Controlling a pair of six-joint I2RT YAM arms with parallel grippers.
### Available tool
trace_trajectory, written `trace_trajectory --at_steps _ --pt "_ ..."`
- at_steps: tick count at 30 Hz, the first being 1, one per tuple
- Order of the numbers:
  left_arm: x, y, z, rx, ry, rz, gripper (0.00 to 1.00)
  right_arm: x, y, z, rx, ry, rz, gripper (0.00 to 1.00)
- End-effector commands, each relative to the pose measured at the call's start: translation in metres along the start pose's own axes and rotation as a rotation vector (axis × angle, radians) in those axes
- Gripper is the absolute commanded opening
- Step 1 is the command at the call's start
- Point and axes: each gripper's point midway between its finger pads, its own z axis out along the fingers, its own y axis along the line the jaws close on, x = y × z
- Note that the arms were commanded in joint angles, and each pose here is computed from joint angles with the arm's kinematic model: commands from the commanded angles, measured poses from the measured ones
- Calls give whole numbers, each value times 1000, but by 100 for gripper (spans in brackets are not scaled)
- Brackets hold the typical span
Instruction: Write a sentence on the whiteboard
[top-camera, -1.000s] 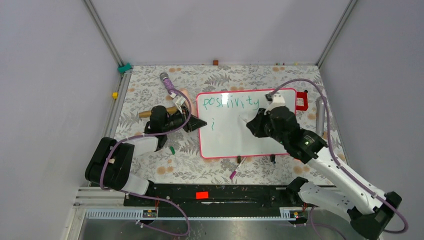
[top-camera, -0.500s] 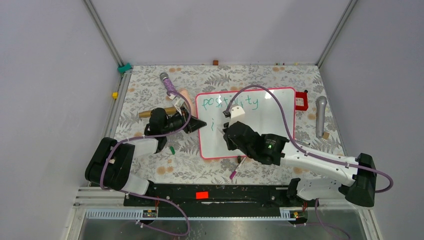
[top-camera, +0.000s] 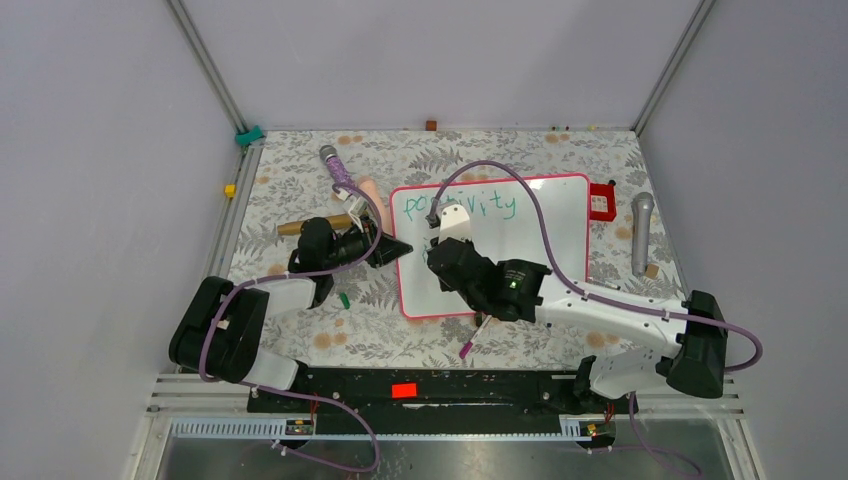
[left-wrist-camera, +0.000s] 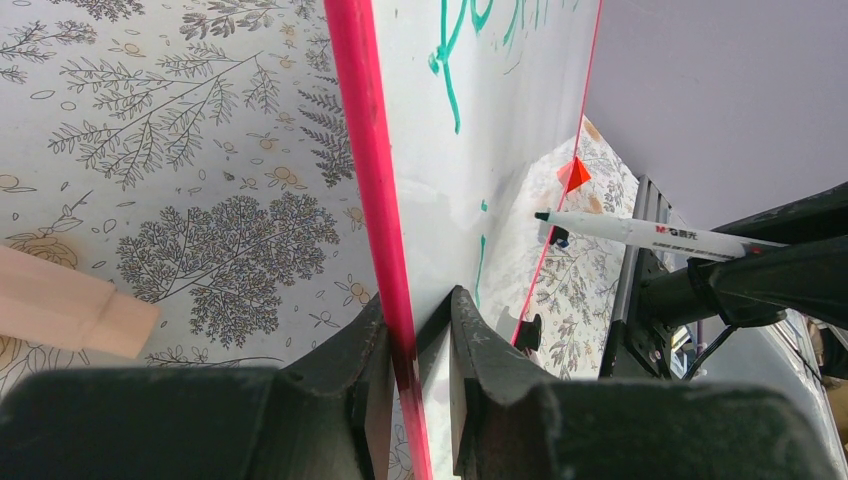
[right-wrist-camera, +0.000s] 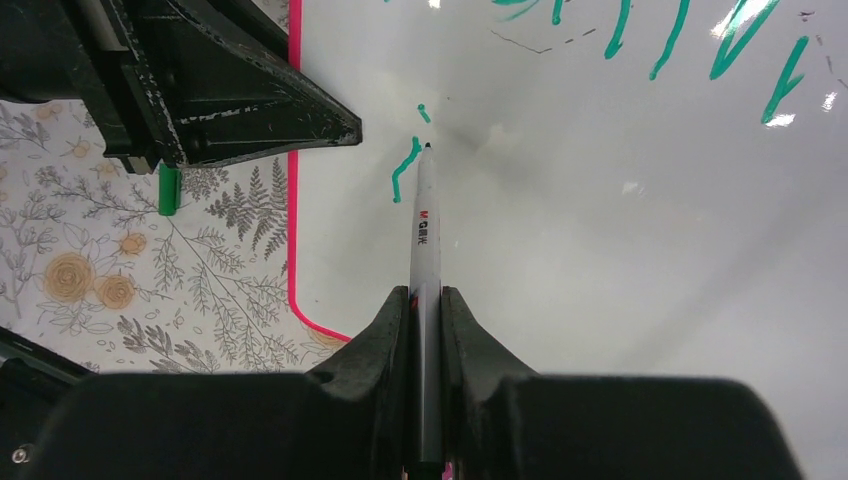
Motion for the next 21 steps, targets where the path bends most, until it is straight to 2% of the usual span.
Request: trace_trajectory --at_steps 1,21 --pt "-21 38 -5 -185 -98 153 0 -15 -2 -2 45 -35 10 0" --pt "-22 37 -4 -182 -101 153 0 -3 -1 12 87 -4 -22 0"
